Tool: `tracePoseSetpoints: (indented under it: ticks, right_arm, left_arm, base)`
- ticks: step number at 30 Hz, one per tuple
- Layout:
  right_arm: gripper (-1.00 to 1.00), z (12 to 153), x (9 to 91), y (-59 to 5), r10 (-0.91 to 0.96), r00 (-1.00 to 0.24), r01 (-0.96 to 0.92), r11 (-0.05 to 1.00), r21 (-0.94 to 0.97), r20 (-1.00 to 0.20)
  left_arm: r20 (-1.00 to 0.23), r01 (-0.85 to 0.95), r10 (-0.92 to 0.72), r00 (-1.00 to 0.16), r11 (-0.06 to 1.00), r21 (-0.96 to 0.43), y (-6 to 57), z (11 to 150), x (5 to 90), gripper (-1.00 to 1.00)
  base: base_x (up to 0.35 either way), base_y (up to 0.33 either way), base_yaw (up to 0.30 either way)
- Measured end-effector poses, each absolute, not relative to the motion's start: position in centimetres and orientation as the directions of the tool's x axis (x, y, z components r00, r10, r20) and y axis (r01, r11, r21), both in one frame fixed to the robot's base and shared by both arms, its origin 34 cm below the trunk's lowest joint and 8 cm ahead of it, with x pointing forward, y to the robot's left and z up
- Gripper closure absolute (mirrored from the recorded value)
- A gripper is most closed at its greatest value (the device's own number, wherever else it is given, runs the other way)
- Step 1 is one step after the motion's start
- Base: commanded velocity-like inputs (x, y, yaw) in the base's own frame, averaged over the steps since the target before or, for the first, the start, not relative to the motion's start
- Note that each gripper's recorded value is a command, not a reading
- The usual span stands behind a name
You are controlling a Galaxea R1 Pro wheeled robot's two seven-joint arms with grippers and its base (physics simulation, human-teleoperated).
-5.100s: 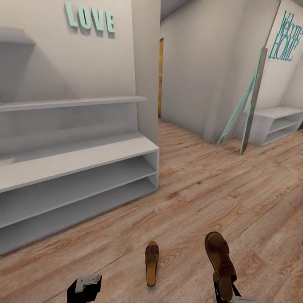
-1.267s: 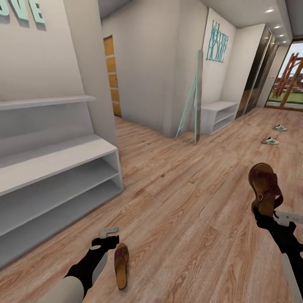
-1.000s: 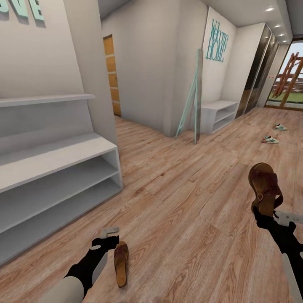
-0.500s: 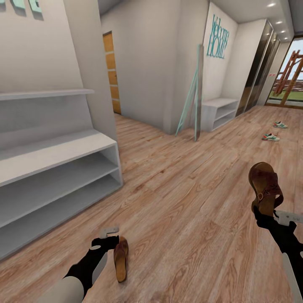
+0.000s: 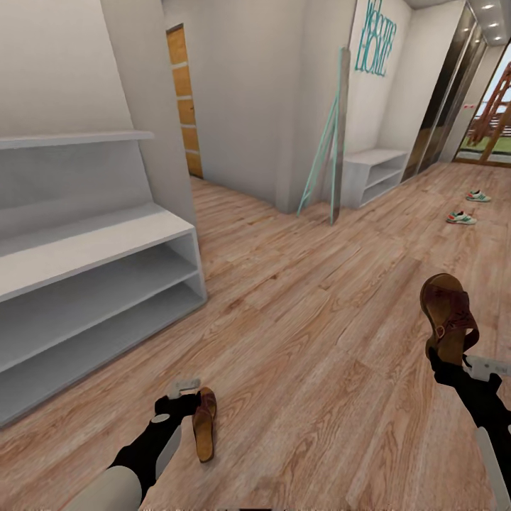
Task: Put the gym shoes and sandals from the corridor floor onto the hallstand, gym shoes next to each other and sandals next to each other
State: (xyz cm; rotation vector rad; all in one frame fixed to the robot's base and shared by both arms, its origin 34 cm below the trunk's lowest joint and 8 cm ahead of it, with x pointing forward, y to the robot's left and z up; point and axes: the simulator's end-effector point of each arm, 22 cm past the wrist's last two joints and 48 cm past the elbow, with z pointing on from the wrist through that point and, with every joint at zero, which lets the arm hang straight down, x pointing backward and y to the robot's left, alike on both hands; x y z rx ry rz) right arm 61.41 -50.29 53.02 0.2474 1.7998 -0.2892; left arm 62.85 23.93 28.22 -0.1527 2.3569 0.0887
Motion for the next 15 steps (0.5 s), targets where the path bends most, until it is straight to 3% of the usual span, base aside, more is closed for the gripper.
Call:
tracePoseSetpoints:
  ticks: [15]
  right_arm:
    - [1.0, 48.8, 61.5, -50.3, 0.013, -0.316, 0.312, 0.946, -0.091, -0.949]
  left_arm:
    - [-0.718, -0.149, -0.116, -0.687, 0.989, -0.017, 22.1, 25.4, 62.6, -1.0]
  base:
    - [0.0, 0.0, 0.013]
